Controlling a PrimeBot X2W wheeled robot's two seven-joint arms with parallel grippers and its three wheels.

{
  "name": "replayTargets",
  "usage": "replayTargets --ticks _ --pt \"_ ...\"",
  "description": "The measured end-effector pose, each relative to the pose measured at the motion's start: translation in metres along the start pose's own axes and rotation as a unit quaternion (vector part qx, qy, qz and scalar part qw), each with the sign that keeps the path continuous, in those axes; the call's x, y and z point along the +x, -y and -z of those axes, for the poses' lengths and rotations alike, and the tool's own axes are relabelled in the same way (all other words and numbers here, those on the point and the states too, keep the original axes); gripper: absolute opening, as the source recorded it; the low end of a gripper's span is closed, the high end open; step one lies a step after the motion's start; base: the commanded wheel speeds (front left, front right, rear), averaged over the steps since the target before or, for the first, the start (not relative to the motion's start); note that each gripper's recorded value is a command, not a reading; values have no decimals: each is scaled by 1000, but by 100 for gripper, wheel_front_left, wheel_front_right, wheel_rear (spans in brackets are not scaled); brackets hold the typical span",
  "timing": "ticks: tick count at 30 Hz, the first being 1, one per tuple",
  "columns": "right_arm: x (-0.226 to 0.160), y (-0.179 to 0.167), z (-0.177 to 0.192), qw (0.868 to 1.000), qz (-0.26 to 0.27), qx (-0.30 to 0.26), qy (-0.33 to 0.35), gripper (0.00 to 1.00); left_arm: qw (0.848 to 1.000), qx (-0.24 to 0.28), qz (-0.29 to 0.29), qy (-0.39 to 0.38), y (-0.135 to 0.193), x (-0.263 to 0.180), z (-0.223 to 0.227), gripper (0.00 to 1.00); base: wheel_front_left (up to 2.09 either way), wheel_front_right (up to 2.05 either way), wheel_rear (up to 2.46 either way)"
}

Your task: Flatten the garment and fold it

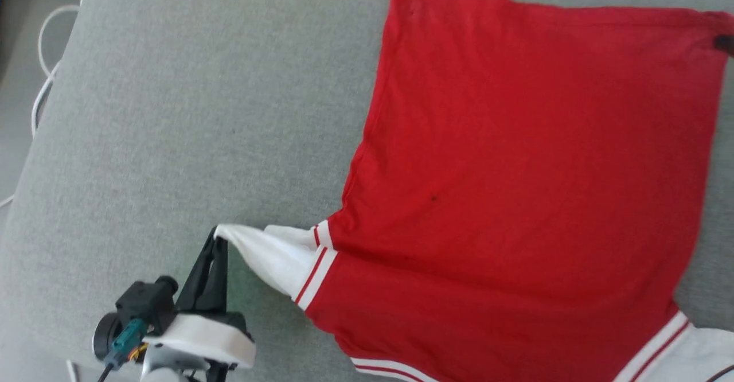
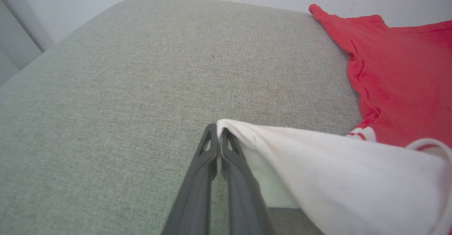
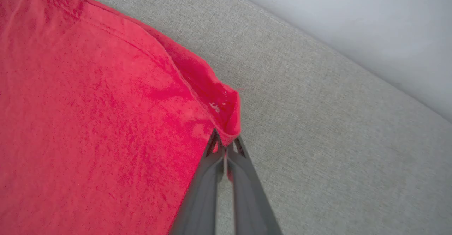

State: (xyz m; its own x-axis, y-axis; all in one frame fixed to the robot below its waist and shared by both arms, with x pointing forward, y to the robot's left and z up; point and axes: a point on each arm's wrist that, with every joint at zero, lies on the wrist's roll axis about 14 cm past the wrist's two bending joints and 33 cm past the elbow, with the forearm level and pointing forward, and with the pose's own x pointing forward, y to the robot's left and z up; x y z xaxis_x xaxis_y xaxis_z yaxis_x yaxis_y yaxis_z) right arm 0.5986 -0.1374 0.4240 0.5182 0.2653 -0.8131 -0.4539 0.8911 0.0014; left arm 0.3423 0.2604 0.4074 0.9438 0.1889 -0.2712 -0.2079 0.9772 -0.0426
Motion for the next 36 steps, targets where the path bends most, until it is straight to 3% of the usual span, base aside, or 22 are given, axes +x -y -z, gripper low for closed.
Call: replayTargets --ticks 7,13,24,31,36 --pt "-70 1 0 997 14 -66 45 0 1000 -3 3 8 -2 -21 -2 0 0 0 0" --pt "-129 20 41 994 37 -89 43 0 1000 1 18 16 2 -29 -6 0 0 0 0" --pt "-189 21 209 994 28 -56 -88 0 998 4 53 28 17 -34 -13 0 0 0 0" --pt "-203 -13 315 985 -14 14 -169 0 997 3 72 37 29 -33 -20 0 0 0 0" --pt "-195 -46 364 977 -49 60 -201 0 997 5 74 34 30 -33 -19 0 0 0 0"
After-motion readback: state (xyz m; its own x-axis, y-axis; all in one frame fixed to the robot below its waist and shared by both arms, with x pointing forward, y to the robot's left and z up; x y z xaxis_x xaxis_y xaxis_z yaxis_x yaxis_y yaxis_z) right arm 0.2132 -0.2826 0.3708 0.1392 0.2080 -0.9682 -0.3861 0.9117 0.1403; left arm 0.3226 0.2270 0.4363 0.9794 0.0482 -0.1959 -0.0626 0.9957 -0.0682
